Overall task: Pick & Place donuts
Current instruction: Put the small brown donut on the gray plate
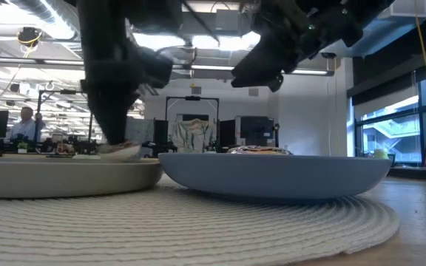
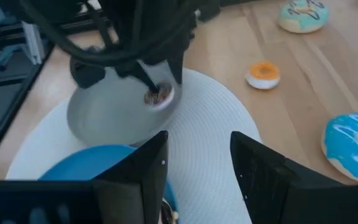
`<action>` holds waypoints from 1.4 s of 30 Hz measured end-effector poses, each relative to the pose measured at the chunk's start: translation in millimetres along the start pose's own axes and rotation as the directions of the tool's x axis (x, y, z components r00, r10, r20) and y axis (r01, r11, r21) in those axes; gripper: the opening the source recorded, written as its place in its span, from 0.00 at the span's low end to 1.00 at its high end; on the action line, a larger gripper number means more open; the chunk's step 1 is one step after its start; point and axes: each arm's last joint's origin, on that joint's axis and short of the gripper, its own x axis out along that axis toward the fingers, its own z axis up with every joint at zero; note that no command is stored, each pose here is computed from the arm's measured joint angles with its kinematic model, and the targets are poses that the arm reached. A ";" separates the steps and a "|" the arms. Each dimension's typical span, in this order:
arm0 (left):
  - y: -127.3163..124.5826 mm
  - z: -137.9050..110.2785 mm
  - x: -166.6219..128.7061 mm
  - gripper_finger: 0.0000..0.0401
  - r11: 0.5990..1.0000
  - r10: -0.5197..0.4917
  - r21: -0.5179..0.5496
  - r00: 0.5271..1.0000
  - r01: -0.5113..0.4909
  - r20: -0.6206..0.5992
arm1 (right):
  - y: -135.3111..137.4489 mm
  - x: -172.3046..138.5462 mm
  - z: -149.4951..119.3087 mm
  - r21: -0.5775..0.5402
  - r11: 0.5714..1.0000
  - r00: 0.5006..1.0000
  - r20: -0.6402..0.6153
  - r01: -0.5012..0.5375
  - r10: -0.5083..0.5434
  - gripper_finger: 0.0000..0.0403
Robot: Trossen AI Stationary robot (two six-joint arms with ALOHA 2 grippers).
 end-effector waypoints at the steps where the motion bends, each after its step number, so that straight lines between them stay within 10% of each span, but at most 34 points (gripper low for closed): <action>1: -2.0 0.0 -2.5 0.37 1.000 -0.018 0.002 1.000 0.018 0.017 | 0.1 0.2 0.0 0.002 1.000 1.000 0.001 -0.001 0.001 0.43; 22: 20.3 -40.8 -13.1 0.38 0.982 -0.104 -0.152 0.992 0.114 0.072 | 28.0 76.9 -16.3 -0.003 0.980 0.961 0.192 -0.200 0.197 0.43; 42: 18.9 -41.2 -13.5 0.37 0.973 -0.137 -0.181 0.989 0.144 0.053 | 34.2 174.2 -10.3 -0.135 0.958 0.964 0.038 -0.254 0.261 0.43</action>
